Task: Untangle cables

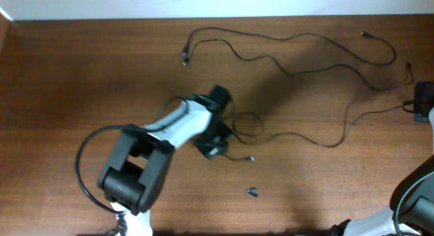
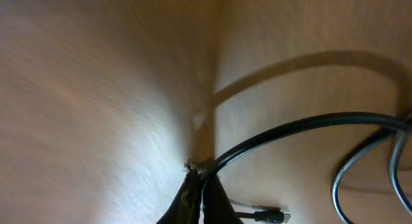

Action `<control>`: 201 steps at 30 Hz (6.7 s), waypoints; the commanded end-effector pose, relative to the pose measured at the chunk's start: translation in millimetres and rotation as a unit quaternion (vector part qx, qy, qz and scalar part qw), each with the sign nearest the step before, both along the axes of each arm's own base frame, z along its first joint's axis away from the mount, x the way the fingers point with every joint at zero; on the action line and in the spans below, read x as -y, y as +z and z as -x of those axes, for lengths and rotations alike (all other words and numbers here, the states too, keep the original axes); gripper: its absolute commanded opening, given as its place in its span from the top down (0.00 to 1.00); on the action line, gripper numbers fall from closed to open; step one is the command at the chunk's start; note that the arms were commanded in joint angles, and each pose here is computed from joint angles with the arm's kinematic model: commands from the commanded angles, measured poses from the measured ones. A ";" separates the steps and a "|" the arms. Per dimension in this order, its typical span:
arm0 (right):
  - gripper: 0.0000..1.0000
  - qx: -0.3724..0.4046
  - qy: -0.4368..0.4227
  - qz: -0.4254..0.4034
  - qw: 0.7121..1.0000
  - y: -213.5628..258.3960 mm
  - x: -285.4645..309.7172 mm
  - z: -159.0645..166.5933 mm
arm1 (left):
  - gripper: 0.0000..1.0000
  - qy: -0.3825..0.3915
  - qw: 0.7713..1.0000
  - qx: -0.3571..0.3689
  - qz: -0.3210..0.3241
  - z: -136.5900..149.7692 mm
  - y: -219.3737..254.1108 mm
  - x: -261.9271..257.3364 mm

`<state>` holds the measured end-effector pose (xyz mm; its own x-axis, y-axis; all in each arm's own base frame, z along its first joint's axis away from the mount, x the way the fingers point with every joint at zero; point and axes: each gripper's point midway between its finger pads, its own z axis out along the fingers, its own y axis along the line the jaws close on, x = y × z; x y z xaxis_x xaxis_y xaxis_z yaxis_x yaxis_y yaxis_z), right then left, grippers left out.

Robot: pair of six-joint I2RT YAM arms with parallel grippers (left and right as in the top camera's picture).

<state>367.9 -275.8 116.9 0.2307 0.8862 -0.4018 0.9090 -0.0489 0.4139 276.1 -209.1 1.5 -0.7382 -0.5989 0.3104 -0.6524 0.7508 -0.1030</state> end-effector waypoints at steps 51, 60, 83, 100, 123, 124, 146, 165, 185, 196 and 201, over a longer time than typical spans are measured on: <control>0.92 -0.013 -0.058 0.159 0.985 -72.9 105.0 -21.6 | 0.78 -0.054 0.840 0.470 -0.265 -248.0 78.6 -211.9; 0.00 -0.022 -0.011 0.154 0.988 -76.1 98.3 -28.8 | 0.01 -0.062 0.848 0.464 -0.250 -244.8 73.9 -206.4; 0.01 0.076 0.473 0.232 0.847 174.6 -162.1 -41.9 | 0.01 -0.199 0.794 0.496 -0.291 -165.1 224.1 -211.7; 0.01 0.066 0.476 0.221 0.849 161.6 -160.4 -47.1 | 0.01 -0.199 0.794 0.496 -0.291 -165.1 224.1 -211.7; 0.01 0.066 0.476 0.221 0.849 161.6 -160.4 -47.1 | 0.01 -0.199 0.794 0.496 -0.292 -165.1 224.1 -211.9; 0.01 0.066 0.476 0.221 0.849 161.6 -160.4 -47.1 | 0.01 -0.199 0.794 0.496 -0.291 -165.1 224.1 -211.7; 0.01 0.066 0.476 0.221 0.849 161.6 -160.4 -47.1 | 0.01 -0.199 0.794 0.496 -0.292 -165.1 224.1 -211.7; 0.01 0.066 0.476 0.221 0.849 161.6 -160.4 -47.1 | 0.01 -0.199 0.793 0.496 -0.292 -165.1 224.1 -211.7; 0.01 0.066 0.476 0.221 0.849 161.6 -160.4 -47.1 | 0.01 -0.199 0.793 0.496 -0.292 -164.1 225.0 -211.8; 0.01 0.066 0.476 0.221 0.849 161.6 -160.4 -47.1 | 0.01 -0.176 0.721 0.602 -0.294 -107.7 217.4 -193.4; 0.01 0.066 0.476 0.221 0.849 161.6 -160.4 -47.1 | 0.01 -0.097 0.557 0.762 -0.316 -33.6 229.3 -203.9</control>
